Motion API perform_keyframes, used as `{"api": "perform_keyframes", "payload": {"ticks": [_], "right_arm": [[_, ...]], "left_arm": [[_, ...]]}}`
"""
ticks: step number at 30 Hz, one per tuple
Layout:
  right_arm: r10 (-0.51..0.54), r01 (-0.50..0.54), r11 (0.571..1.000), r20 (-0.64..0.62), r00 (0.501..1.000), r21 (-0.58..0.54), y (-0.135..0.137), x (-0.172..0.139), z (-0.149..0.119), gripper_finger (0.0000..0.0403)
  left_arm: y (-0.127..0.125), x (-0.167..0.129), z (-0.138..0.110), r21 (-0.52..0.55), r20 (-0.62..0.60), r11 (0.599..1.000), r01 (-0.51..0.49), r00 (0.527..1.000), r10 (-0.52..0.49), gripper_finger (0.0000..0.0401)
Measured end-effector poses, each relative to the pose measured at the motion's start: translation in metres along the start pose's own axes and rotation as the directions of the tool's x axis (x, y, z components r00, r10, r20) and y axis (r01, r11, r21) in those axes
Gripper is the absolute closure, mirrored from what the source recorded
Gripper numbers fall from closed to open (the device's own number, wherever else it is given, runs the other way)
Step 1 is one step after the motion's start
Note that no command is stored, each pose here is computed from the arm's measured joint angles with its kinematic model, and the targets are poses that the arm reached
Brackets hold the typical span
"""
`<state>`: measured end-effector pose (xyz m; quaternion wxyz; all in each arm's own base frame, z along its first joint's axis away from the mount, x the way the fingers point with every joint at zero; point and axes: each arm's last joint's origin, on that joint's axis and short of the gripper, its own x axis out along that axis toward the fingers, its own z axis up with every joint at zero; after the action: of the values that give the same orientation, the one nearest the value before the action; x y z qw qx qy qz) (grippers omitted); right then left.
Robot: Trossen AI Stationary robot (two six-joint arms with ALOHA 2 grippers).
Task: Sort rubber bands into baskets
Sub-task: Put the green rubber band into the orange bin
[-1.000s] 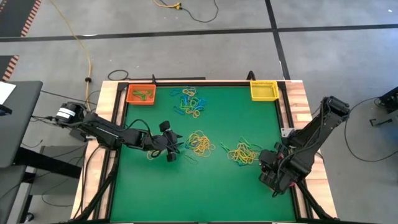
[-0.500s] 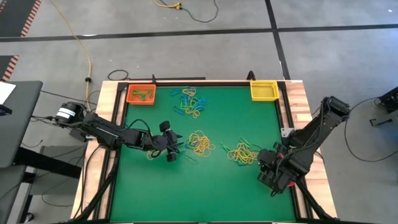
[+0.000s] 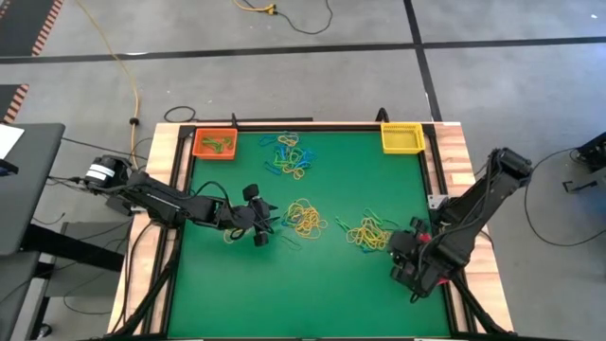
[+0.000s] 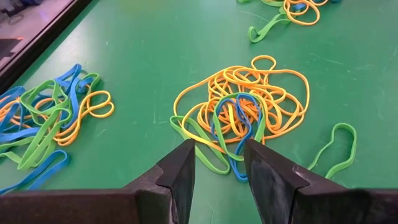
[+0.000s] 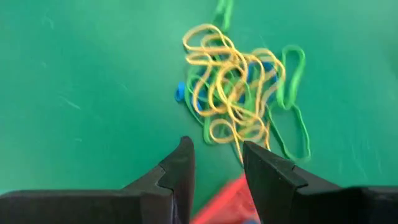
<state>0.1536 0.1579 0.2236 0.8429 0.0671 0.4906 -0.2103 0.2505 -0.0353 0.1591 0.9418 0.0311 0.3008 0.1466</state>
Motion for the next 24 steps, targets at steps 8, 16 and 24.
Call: {"api": "perform_keyframes", "payload": {"ticks": [8,16,24], "right_arm": [[0.008,0.001,0.995,0.100,0.995,-0.096,-0.002,0.029,0.019,0.0239],[0.057,-0.026,0.987,0.200,0.978,-0.156,-0.015,0.069,0.054,0.0239],[0.101,-0.062,0.984,0.237,0.966,-0.166,-0.037,0.095,0.080,0.0239]], "left_arm": [[0.000,0.000,0.000,0.000,0.000,1.000,0.000,1.000,0.000,0.0273],[0.000,0.000,0.000,0.000,0.000,1.000,0.000,1.000,0.000,0.0273],[0.000,0.000,0.000,0.000,0.000,1.000,0.000,1.000,0.000,0.0273]]}}
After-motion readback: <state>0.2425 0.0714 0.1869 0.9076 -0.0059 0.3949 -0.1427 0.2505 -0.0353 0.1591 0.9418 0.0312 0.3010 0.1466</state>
